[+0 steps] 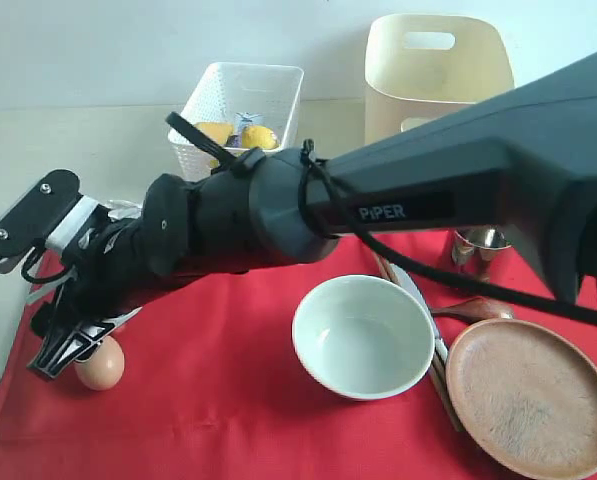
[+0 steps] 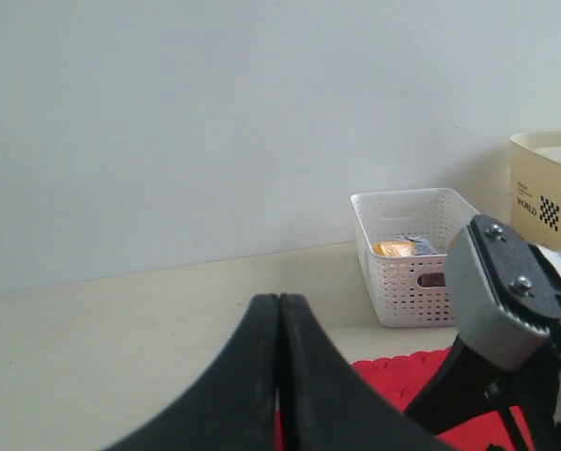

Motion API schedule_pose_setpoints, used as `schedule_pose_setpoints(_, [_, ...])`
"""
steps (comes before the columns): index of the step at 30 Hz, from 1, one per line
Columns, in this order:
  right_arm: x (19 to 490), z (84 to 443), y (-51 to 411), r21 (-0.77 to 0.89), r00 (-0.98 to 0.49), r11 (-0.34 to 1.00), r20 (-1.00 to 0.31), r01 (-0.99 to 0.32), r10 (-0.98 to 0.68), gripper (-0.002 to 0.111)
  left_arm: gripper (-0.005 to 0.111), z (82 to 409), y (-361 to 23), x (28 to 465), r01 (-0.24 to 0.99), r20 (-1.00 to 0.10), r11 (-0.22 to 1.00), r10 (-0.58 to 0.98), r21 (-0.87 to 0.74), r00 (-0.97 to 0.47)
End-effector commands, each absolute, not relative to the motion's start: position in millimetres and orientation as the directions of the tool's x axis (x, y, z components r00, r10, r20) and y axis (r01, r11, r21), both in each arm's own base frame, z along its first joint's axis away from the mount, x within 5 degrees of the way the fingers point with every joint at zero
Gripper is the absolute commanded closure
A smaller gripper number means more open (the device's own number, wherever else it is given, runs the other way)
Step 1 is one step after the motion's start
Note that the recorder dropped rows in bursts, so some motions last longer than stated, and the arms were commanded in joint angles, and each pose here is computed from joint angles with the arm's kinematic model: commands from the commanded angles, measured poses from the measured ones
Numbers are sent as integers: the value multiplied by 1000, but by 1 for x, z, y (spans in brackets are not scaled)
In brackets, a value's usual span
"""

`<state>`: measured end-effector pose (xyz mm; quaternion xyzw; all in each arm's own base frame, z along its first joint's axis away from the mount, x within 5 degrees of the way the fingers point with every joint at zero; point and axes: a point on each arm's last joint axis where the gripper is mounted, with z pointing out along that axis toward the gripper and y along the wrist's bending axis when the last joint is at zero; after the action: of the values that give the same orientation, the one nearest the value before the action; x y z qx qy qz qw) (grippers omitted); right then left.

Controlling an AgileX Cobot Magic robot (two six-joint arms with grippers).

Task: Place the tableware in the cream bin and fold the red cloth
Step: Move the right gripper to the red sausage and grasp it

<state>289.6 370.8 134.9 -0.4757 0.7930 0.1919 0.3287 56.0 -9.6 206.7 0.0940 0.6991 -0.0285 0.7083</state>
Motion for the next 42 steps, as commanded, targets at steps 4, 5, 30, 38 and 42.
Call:
schedule_pose_setpoints(4, [297,121,374,-52,-309,486,-712,-872,-630,39,106,206,-10,56,176,-996,980,91,94,23])
schedule_pose_setpoints(5, [298,121,375,-53,-307,487,-715,-872,-628,39,106,206,-10,56,176,-996,980,91,94,23])
schedule_pose_setpoints(30, [313,88,393,-53,-311,489,-710,-871,-632,95,106,206,-10,56,176,-996,980,89,92,23])
schedule_pose_setpoints(38, [315,115,394,-69,-284,498,-750,-865,-597,74,106,206,-10,56,176,-996,980,92,94,24])
schedule_pose_setpoints(42, [314,112,394,-79,-272,480,-739,-873,-616,60,106,206,-10,56,176,-996,980,92,94,24])
